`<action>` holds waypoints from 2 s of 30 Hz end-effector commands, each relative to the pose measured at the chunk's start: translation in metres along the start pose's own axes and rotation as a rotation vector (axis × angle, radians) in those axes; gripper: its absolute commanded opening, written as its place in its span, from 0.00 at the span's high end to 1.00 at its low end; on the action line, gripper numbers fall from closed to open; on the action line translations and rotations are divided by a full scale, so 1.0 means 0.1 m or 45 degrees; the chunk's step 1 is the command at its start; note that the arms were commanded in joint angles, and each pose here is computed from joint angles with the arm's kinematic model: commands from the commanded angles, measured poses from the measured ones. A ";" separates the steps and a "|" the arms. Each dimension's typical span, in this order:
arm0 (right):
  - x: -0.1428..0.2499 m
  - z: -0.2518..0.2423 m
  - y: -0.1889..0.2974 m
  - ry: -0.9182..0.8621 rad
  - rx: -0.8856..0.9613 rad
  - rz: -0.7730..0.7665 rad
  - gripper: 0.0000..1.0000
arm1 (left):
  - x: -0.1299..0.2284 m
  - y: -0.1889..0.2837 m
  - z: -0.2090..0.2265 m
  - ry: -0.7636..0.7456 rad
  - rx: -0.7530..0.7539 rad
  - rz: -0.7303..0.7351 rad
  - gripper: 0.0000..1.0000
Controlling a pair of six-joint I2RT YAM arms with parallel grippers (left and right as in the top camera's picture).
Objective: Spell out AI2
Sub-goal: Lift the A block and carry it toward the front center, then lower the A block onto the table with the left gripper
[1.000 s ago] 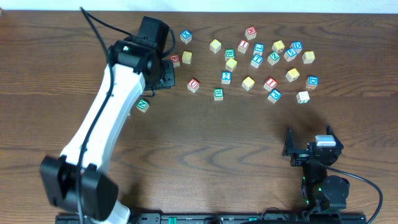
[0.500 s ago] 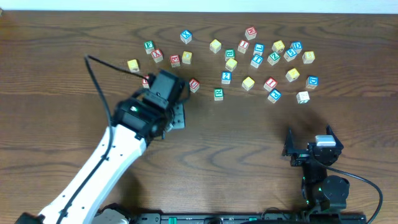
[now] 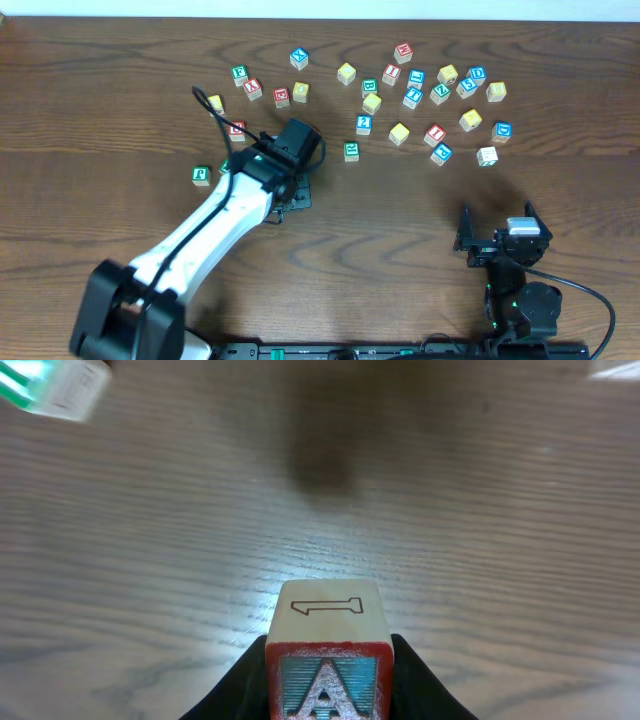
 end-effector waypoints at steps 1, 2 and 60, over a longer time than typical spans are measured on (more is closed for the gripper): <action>0.01 -0.01 0.00 -0.012 0.009 0.001 0.01 | 0.03 -0.18 -0.04 0.022 -0.007 0.055 0.83; 0.01 -0.01 0.00 -0.012 0.009 0.001 0.01 | 0.03 -0.21 -0.06 0.015 -0.002 0.063 0.83; 0.01 -0.01 0.00 -0.012 0.009 0.002 0.01 | 0.17 -0.53 -0.26 -0.096 -0.018 0.118 0.83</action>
Point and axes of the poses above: each gripper's point midway between its finger pads, its own y axis back along the fingers, its own z axis along the line the jaws close on, x = y × z, the point moved 9 cm from there along y, back along the fingers, and after that the axes turned 8 degrees about y, right-handed, at the moved point
